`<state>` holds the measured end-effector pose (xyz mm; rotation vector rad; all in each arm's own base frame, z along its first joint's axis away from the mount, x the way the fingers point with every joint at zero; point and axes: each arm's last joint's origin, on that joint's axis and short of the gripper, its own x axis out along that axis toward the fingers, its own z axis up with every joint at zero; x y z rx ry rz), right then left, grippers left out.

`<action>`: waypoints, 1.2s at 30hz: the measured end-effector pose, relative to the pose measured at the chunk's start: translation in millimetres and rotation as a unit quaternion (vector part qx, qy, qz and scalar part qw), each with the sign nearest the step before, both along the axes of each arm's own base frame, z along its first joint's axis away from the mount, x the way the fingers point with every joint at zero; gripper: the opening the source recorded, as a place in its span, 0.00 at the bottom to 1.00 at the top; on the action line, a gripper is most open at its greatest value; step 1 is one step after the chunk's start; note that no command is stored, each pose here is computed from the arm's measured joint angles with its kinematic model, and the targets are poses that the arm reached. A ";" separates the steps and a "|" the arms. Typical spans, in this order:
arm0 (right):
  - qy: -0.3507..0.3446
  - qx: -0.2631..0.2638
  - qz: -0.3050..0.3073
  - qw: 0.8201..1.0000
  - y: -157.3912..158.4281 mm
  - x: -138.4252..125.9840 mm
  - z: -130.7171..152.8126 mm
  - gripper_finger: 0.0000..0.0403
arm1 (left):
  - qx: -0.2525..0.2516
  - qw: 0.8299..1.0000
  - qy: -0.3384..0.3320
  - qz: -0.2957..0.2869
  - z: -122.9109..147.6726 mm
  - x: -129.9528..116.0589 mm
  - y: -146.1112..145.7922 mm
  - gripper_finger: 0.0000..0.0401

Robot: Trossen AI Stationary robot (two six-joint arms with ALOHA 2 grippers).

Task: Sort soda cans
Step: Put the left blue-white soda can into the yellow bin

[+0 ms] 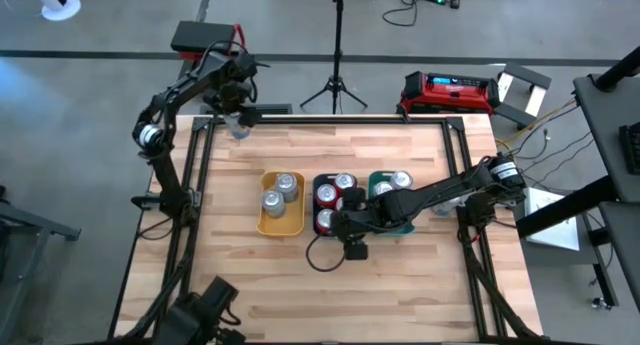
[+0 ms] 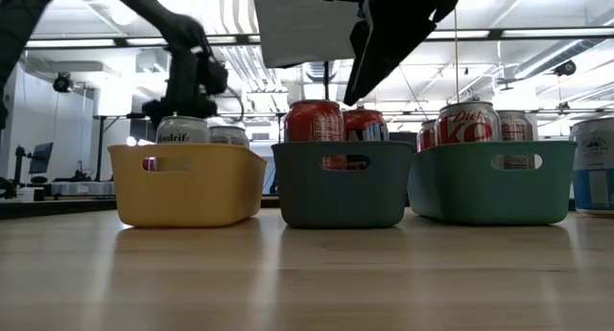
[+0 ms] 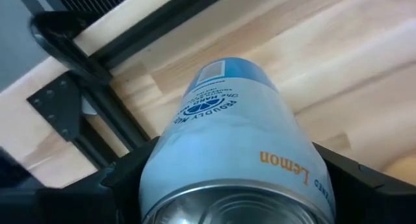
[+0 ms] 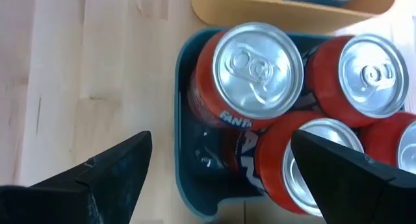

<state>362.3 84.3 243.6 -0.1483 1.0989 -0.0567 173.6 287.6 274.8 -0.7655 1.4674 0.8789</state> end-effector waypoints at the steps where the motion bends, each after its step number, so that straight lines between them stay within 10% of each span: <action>1: 0.004 -0.001 0.000 1.000 -0.2 -0.6 -0.3 0.90 | 0.006 1.000 -0.004 -0.005 6.2 1.3 -5.9 0.74; 18: 0.015 -0.006 0.005 1.000 -0.6 -2.6 -1.2 0.90 | 0.088 0.972 -0.129 -0.176 98.1 43.1 -166.7 0.74; 36: -0.012 0.002 0.001 1.000 -3.4 -13.3 21.3 0.90 | 0.092 0.939 -0.160 -0.291 94.8 83.8 -297.4 0.74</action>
